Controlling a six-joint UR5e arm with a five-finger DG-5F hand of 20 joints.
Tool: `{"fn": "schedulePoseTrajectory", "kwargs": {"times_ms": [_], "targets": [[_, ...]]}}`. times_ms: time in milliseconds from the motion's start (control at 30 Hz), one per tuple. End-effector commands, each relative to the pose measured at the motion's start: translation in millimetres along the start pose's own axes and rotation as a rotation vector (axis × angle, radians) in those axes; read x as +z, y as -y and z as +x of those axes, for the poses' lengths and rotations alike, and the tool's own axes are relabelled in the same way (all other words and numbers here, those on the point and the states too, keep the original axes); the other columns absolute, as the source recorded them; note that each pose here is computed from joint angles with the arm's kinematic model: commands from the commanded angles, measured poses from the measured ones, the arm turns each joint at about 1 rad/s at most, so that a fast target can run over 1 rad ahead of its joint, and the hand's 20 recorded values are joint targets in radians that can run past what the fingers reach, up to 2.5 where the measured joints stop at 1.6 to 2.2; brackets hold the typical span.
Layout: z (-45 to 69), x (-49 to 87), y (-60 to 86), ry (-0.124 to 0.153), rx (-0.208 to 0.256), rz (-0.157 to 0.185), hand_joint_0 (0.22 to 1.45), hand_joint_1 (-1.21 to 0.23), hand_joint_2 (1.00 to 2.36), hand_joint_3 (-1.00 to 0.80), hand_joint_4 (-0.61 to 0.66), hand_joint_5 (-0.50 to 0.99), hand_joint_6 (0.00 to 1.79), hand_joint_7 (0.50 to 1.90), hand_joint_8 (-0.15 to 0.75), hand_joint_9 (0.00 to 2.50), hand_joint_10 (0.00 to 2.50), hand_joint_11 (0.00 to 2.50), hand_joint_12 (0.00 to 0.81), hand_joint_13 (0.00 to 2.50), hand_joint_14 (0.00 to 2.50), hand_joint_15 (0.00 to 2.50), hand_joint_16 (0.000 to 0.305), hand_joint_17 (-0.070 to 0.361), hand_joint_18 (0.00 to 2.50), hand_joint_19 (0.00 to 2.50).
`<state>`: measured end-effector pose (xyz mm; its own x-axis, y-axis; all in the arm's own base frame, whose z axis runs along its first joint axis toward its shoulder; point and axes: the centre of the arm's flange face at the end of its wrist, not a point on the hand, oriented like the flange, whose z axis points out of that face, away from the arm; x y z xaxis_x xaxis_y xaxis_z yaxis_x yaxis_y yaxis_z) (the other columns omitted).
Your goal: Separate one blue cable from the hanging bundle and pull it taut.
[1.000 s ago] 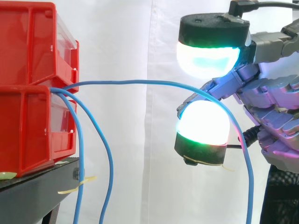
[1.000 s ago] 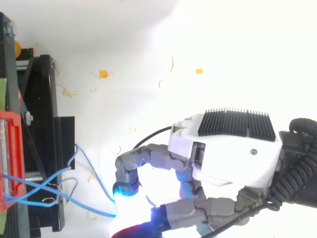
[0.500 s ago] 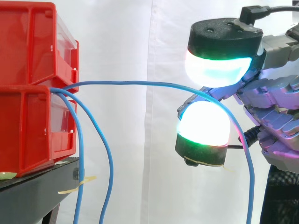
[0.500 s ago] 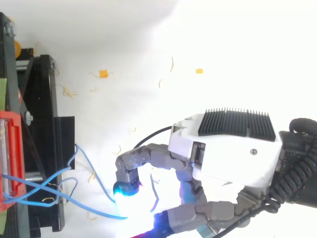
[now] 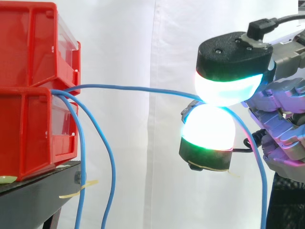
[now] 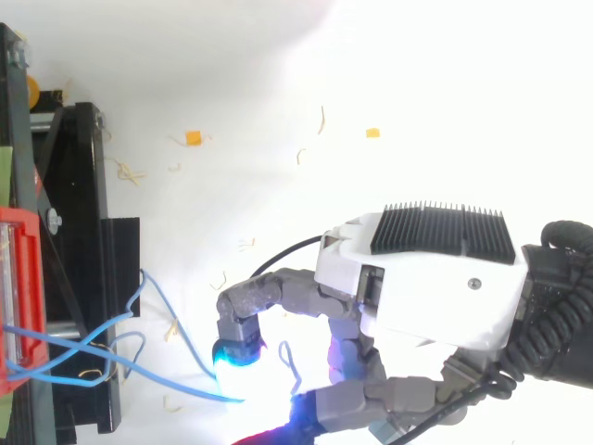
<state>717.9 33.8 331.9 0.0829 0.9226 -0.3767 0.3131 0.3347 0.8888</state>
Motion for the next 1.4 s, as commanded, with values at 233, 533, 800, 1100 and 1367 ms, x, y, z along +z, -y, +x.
{"fn": "schedulePoseTrajectory", "kwargs": {"times_ms": [233,533,800,1100,1367], "targets": [[0.0,0.0,0.1,0.0,-0.001,0.0,0.68,-0.77,1.01,-0.18,0.32,0.12,0.5,1.34,0.202,2.02,0.03,0.76,0.33,1.56,0.03,1.01,0.056,0.126,1.2,0.73],[0.0,0.0,0.1,0.0,-0.001,0.0,0.69,-0.78,1.01,-0.14,0.36,0.11,0.51,1.3,0.199,2.0,0.03,0.74,0.326,1.56,0.03,1.0,0.054,0.122,1.16,0.71],[0.1,0.3,-0.2,0.001,-0.001,-0.002,0.68,-0.81,1.01,-0.06,0.38,0.12,0.51,1.25,0.194,2.0,0.02,0.71,0.325,1.57,0.03,1.0,0.056,0.126,1.18,0.68],[0.7,0.6,1.5,0.0,-0.004,0.002,0.69,-0.81,1.01,-0.07,0.37,0.11,0.51,1.25,0.197,2.01,0.02,0.7,0.331,1.58,0.03,1.0,0.056,0.125,1.18,0.69],[3.2,0.3,11.6,-0.004,-0.008,0.016,0.68,-0.8,1.01,-0.07,0.37,0.11,0.51,1.24,0.201,2.01,0.02,0.71,0.331,1.58,0.03,1.0,0.056,0.125,1.18,0.69]]}}
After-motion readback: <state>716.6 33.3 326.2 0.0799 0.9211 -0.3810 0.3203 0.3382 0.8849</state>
